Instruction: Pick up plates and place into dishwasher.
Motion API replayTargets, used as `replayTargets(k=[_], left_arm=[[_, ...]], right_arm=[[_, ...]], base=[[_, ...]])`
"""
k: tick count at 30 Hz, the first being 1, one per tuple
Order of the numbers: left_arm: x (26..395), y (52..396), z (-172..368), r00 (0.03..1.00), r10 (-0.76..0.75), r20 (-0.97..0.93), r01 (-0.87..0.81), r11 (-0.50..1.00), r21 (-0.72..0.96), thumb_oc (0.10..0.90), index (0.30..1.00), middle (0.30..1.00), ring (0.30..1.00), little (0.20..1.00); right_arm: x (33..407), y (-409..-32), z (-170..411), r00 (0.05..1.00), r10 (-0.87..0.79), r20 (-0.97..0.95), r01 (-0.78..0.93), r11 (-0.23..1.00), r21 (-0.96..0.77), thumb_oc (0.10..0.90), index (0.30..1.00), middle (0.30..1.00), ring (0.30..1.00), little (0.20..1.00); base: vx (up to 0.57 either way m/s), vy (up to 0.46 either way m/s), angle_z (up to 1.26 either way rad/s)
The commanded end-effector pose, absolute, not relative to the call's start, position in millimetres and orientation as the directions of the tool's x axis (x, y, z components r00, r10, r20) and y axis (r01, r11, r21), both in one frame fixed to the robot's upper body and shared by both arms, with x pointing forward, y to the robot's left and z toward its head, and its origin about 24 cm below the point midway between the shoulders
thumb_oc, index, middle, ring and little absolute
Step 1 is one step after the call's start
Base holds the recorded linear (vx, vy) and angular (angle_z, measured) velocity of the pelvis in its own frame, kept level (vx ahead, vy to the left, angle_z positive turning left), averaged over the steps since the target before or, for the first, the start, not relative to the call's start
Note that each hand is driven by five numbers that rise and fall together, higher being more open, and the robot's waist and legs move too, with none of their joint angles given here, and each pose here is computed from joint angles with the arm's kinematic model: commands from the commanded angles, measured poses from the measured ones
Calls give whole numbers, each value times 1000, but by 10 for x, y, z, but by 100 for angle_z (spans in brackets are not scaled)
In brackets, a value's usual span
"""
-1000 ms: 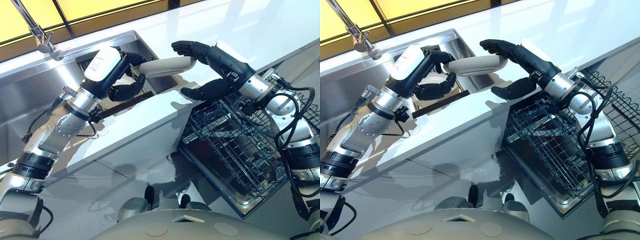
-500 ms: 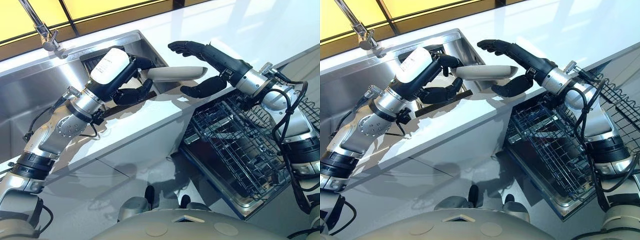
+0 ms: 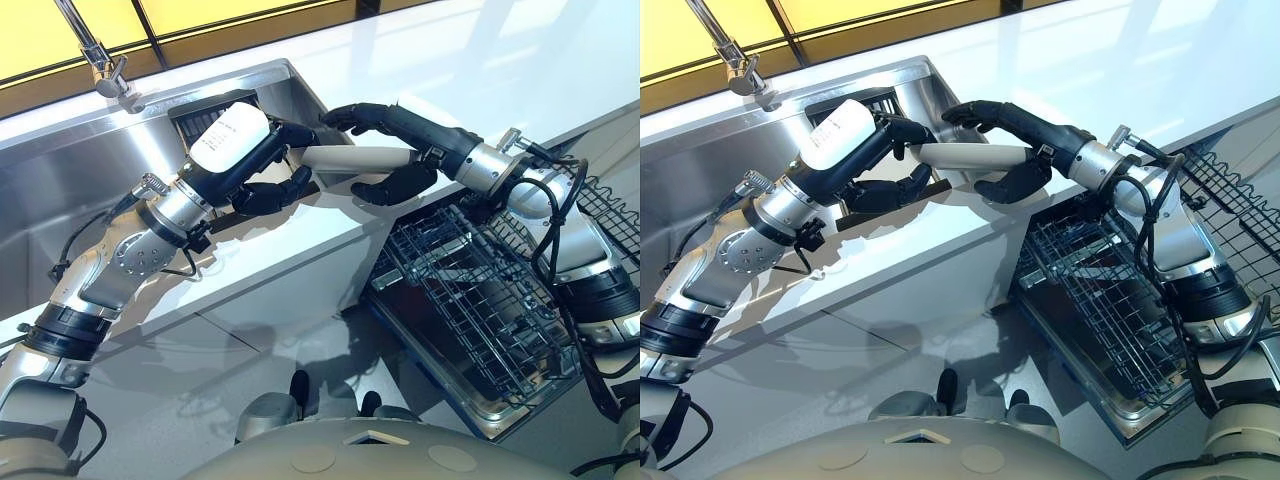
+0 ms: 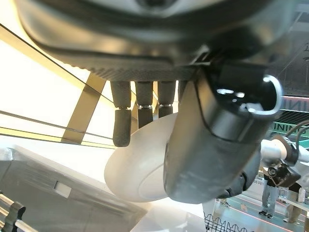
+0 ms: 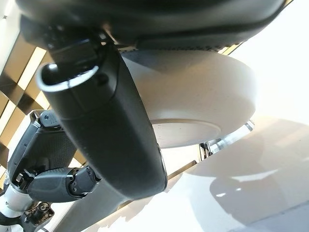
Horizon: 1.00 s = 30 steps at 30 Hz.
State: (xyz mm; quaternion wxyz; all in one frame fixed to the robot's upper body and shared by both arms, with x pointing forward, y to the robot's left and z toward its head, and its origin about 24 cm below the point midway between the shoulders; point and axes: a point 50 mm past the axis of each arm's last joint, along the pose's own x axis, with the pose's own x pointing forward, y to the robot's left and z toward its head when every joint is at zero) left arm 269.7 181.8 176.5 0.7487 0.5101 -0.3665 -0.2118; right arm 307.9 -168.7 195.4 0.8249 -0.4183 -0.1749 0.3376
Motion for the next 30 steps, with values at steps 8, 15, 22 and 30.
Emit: replayTargets(k=[8,15,22,30], left_arm=[[2736,1665,2229,520,-619,588,-26,677,736,193,380,380,380,293],[2847,1843,2048,678,-459,573,36,800,599,800,900,900,900,900],[2945,2143,1937,799,-270,537,-79,838,540,800,900,900,900,900],[2955,2648,2048,839,-90,537,-283,770,572,800,900,900,900,900]], right_arm=[[3074,-1573,2547,641,679,359,-170,581,-796,100,300,300,300,200],[2977,-1699,2715,588,520,620,-16,773,-634,100,300,300,300,200],[2932,-1890,2762,565,344,750,106,871,-480,100,300,300,300,200],[2935,-2542,2683,615,19,788,441,821,-364,100,300,300,300,200]], base=[[4,2,0],[2,-4,0],[9,-48,0],[20,-70,-1]])
